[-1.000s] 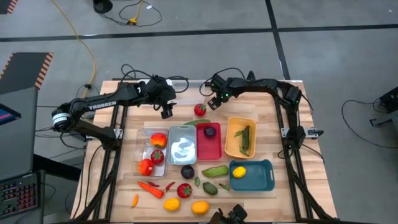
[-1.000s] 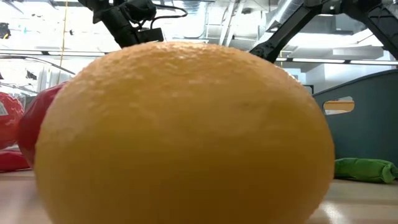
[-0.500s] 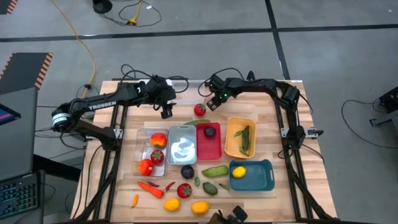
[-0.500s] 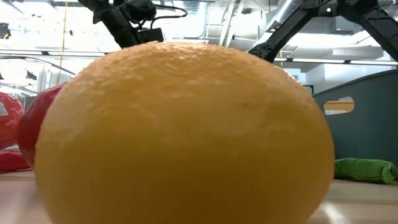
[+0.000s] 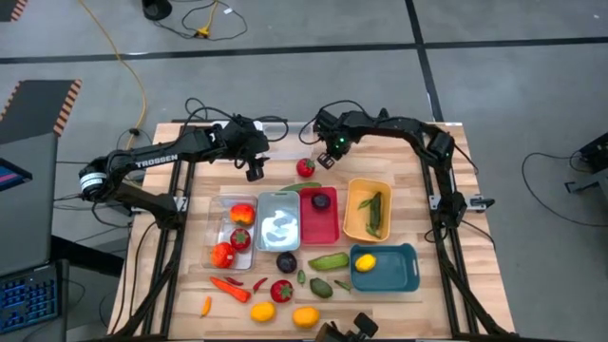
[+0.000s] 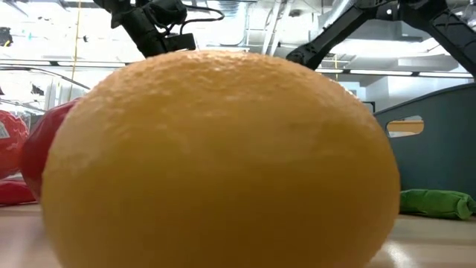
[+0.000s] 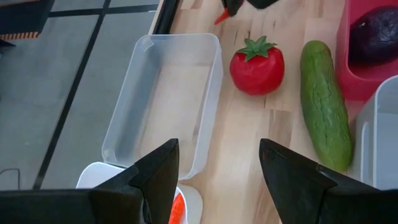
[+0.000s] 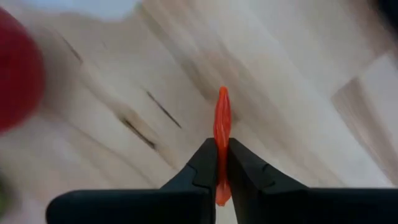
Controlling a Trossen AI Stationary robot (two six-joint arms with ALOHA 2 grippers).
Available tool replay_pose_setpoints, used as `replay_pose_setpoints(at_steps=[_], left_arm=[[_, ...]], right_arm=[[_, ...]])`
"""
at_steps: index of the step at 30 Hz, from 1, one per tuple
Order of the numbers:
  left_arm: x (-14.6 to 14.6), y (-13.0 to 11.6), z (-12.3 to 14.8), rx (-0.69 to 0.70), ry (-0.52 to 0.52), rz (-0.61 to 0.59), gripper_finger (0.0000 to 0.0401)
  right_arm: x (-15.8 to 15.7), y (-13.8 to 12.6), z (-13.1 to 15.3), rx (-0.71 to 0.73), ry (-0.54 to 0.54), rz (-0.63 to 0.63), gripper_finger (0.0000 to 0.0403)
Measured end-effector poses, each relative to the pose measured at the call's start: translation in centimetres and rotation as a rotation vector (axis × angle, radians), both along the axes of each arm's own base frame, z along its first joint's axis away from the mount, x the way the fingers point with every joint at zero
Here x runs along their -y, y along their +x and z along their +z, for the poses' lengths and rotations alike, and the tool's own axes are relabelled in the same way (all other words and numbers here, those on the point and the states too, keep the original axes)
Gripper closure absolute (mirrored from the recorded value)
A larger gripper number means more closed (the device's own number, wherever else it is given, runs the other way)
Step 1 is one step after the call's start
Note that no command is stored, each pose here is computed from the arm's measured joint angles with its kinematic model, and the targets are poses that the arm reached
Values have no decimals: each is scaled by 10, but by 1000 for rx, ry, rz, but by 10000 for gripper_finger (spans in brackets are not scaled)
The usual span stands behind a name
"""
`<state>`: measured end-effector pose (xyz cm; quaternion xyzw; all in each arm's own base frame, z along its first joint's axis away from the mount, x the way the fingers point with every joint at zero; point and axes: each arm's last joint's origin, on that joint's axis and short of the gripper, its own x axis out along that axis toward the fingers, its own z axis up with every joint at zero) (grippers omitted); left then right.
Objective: Sort produce into baskets
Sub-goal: Put the orange chili pepper into the yellow bin
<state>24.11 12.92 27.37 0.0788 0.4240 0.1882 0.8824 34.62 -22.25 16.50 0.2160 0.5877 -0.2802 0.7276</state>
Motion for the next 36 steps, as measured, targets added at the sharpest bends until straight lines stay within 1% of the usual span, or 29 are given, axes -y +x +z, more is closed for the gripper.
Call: replay_pose_setpoints(at_steps=[4,10,13,16,21,24,27,31,36], left_arm=[[0,0,0,1,-1,-1,191],[0,0,0,1,-1,-1,191],[0,0,0,1,-1,-1,191],[0,0,0,1,-1,-1,191],[0,0,0,1,-1,-1,191],[0,0,0,0,0,-1,191],[0,0,0,0,-1,-1,191],[0,0,0,-1,1,-3,191],[1,1,0,-1,0,-10,191]], right_arm=[[-5,1,16,-60,35,18,348],[-26,15,48,-97,44,139,349],[-43,22,64,-123,53,199,349],[-65,27,78,-174,70,298,349],[-103,26,94,-258,102,431,349],[-125,18,105,-280,105,487,349],[-145,5,116,-266,94,501,349],[-168,-18,121,-240,83,449,349],[-194,-52,109,-273,94,397,349]])
